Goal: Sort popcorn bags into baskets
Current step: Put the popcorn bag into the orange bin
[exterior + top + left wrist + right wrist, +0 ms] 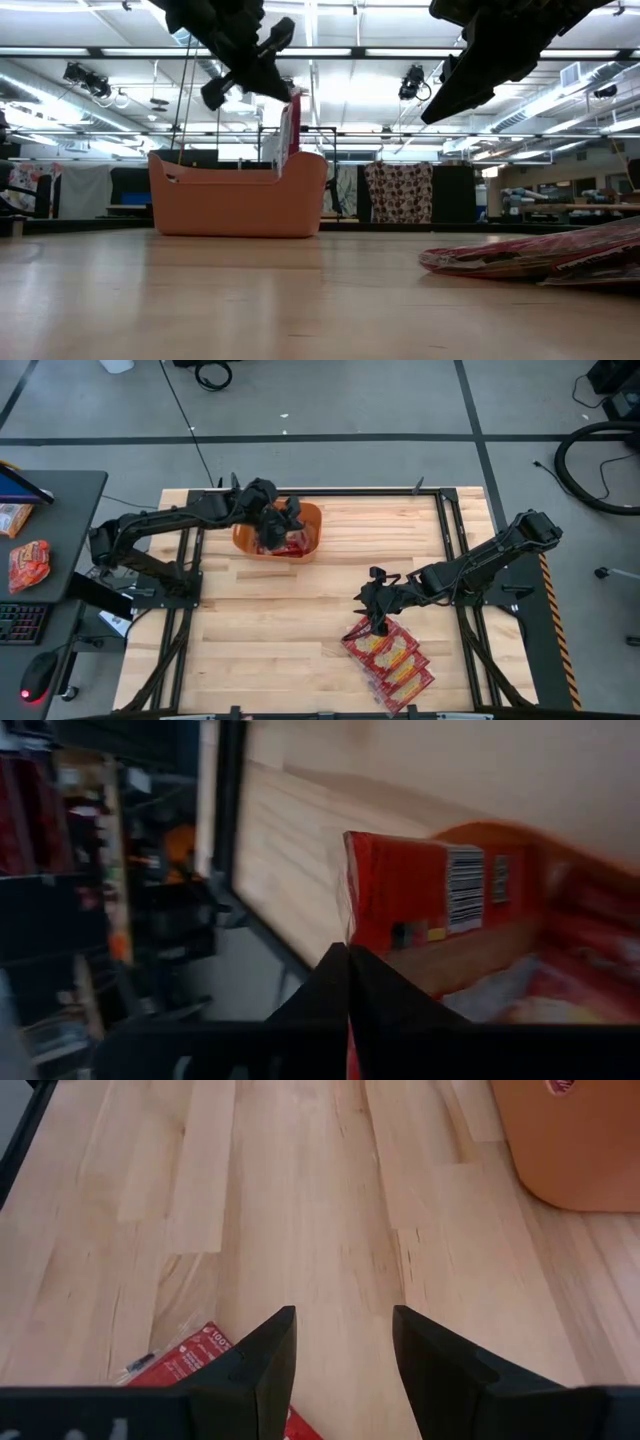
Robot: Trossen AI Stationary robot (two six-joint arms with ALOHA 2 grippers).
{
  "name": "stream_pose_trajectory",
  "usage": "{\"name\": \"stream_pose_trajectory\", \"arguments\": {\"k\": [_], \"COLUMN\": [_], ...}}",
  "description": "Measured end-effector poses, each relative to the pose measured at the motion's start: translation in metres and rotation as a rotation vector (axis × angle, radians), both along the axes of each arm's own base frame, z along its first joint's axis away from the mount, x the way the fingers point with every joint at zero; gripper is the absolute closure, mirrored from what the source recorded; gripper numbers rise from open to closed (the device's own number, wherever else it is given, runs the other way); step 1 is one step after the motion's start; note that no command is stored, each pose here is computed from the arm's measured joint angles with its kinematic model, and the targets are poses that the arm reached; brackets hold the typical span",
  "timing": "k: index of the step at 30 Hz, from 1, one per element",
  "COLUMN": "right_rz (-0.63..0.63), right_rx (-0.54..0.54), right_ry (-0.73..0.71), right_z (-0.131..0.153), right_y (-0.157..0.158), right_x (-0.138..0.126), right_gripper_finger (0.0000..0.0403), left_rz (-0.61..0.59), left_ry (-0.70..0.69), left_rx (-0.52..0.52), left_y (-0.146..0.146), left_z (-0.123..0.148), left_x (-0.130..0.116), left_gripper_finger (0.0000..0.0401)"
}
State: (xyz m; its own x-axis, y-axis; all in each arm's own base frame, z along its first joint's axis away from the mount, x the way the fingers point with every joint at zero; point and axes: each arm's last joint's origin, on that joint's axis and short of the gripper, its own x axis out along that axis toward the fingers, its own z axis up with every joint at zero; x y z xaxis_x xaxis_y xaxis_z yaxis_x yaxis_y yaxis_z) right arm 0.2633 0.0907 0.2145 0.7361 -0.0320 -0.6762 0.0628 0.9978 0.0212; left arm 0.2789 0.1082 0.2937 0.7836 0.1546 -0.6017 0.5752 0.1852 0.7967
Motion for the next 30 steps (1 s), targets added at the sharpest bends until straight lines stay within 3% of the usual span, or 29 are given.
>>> {"name": "stream_pose_trajectory", "arguments": {"k": [7,13,22,30], "right_rz": [0.0,0.0,0.0,0.011], "right_rx": [0.0,0.003,0.003,-0.008], "right_ry": [0.0,-0.007,-0.007,-0.007], "right_z": [0.0,0.001,0.001,0.001], "right_y": [0.0,0.0,0.0,0.0], "right_x": [0.0,0.001,0.001,0.001], "right_gripper_finger": [0.0231,0.0231,0.0231,0.0231], "left_rz": [0.059,0.172,0.364,0.414], "left_ry": [0.165,0.311,0.363,0.364], "left_rx": [-0.097,-0.07,-0.159,-0.184], "left_y": [0.001,0.001,0.013,0.018], "left_z": [-0.012,-0.021,-0.025,-0.025], "left_x": [-0.014,-0.024,-0.037,-0.04], "left_gripper_finger": [0.04,0.04,0.0389,0.0385]}}
